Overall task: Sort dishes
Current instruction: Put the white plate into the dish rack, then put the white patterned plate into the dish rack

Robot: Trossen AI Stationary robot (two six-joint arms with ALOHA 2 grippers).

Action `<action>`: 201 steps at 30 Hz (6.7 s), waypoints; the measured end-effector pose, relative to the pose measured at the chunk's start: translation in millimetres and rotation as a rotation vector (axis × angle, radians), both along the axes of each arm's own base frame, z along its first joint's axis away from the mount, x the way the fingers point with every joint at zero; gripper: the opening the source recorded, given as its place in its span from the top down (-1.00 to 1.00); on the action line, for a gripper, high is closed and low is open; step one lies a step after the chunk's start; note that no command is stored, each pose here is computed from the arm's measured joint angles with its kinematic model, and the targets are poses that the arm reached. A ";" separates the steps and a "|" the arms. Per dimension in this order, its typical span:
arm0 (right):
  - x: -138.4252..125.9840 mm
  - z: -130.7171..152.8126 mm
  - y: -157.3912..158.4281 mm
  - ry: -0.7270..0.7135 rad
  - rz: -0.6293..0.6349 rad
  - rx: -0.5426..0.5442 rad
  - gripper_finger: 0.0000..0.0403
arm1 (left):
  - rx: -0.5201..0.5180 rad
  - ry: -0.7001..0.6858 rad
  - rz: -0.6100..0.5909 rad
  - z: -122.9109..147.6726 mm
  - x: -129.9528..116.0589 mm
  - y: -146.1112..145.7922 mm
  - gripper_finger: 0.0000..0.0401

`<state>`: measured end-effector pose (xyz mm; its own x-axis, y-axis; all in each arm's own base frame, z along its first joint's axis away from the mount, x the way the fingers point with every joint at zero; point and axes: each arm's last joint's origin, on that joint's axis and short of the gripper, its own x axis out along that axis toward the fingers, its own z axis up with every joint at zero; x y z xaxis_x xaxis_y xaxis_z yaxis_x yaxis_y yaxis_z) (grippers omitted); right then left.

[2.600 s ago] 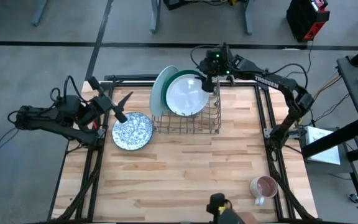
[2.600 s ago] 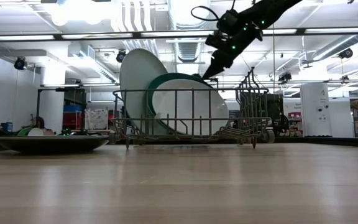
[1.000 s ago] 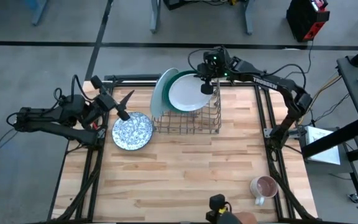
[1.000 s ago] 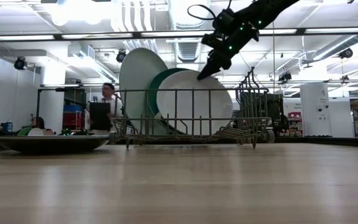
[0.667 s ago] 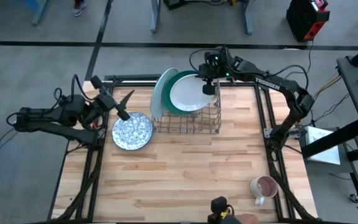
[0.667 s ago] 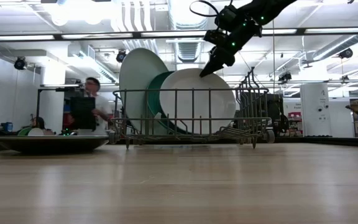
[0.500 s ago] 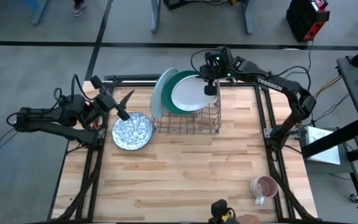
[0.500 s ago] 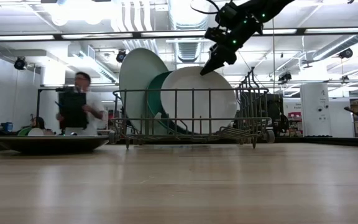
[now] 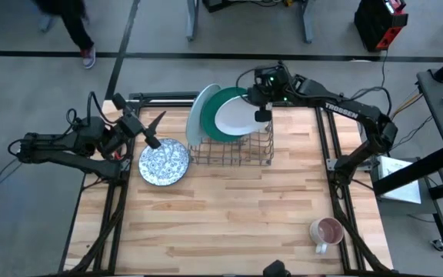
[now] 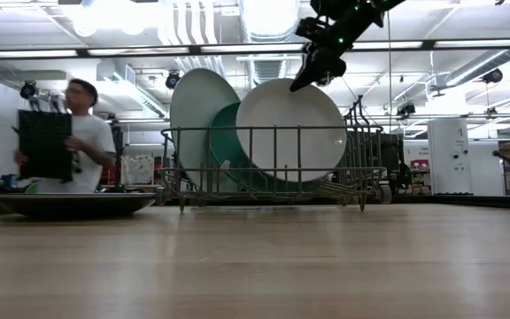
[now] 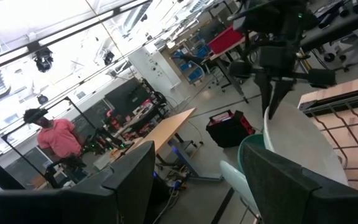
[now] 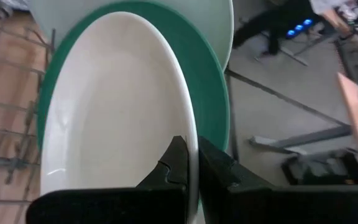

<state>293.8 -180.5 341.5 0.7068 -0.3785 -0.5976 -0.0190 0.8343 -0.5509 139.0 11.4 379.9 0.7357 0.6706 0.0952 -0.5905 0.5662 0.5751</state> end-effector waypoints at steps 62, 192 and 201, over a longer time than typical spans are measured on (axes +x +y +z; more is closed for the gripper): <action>-0.9 5.5 17.7 -0.007 0.684 -0.252 0.82 | 0.000 0.027 0.000 -3.4 4.6 -0.2 -0.14; 42.3 -9.8 109.3 0.014 0.260 0.247 -0.63 | -0.024 0.050 -0.002 -9.5 16.4 -1.0 -0.14; 40.4 -9.7 108.8 0.011 0.190 0.337 -0.71 | -0.028 0.054 -0.002 -10.4 18.2 -1.1 -0.14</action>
